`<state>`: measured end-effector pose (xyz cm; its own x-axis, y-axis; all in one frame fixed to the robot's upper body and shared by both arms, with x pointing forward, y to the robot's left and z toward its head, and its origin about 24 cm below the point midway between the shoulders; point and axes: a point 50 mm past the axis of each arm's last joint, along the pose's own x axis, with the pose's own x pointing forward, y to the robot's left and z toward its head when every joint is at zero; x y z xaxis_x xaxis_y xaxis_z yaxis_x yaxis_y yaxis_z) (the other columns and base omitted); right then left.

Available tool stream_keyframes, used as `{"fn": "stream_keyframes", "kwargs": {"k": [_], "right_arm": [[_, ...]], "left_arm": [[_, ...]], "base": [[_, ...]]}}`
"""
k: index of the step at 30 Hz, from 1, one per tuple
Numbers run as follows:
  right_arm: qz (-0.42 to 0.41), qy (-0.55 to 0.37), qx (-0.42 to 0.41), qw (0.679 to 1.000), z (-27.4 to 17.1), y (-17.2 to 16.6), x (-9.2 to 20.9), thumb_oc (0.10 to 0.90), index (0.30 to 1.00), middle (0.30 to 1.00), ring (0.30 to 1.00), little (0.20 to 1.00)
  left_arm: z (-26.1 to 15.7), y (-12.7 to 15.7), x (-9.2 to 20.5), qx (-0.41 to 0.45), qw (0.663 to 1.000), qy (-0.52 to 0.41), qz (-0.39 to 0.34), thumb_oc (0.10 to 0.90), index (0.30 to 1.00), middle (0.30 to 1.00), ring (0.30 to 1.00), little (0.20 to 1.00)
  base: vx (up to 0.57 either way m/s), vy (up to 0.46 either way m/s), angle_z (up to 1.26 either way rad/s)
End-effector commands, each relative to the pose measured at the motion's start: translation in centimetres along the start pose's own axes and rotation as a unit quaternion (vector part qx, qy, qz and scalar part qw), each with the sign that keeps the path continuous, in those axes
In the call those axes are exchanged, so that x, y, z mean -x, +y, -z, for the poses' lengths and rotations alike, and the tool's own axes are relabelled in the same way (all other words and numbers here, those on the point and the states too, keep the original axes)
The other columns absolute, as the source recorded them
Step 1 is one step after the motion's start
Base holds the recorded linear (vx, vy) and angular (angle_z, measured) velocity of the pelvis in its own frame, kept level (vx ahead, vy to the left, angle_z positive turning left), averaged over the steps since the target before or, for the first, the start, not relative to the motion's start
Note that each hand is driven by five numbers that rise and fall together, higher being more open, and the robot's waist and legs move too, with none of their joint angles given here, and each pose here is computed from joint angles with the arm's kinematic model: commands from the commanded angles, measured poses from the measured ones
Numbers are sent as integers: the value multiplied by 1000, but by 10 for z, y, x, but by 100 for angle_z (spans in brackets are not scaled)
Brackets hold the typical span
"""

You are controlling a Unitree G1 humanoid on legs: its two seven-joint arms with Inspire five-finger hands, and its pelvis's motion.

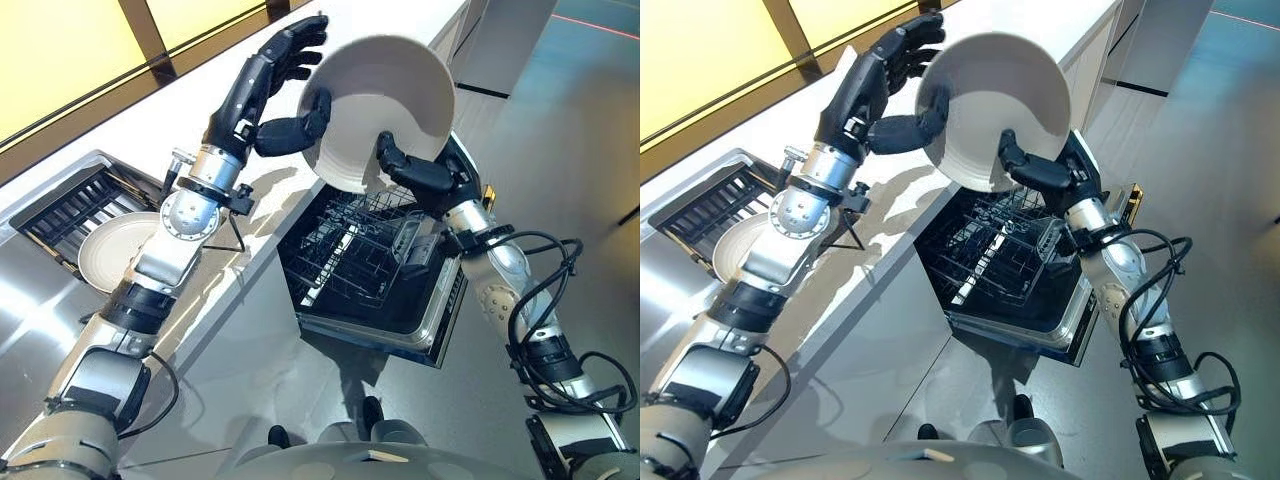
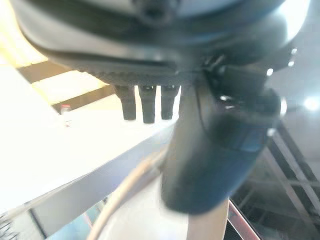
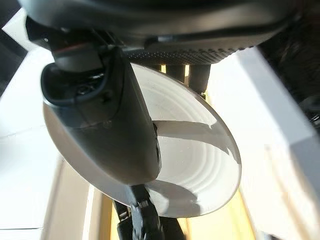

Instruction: Pick up plates and place into dishwasher.

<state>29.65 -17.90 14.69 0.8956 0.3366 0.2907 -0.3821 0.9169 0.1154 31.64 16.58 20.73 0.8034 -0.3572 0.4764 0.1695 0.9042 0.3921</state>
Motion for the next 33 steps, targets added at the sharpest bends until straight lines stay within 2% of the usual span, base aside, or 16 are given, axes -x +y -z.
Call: {"fn": "stream_keyframes", "kwargs": {"k": [1,5,12,15,17,20,28,33], "right_arm": [[-9,-196,50,979,-76,-2,0,100,300,300,300,200],[31,-187,79,979,-74,-19,12,100,300,300,300,200],[118,-154,159,968,-70,-45,38,100,300,300,300,200],[165,-129,212,955,-67,-58,52,100,300,300,300,200],[210,-100,270,934,-67,-71,63,100,300,300,300,200],[244,-61,308,918,-62,-84,72,100,300,300,300,200],[252,33,342,905,-38,-98,74,100,300,300,300,200],[249,78,350,900,-20,-98,74,100,300,300,300,200]], "left_arm": [[-20,22,3,0,999,-39,-7,800,900,900,900,900],[-28,25,17,10,998,-61,-13,800,900,900,900,900],[-27,29,40,-12,999,-48,-12,800,900,900,900,900],[-27,28,52,17,999,-49,6,800,900,900,900,900],[-29,22,63,39,998,-51,27,800,900,900,900,900],[-29,17,69,57,996,-55,49,800,900,900,900,900],[-30,9,76,99,990,-56,85,800,900,900,900,900],[-33,17,89,65,995,-70,34,800,900,900,900,900]], "base": [[0,0,0],[3,-2,1],[4,-4,2],[0,0,0],[0,0,0],[0,0,0],[-1,-12,3],[-3,-22,5]]}}
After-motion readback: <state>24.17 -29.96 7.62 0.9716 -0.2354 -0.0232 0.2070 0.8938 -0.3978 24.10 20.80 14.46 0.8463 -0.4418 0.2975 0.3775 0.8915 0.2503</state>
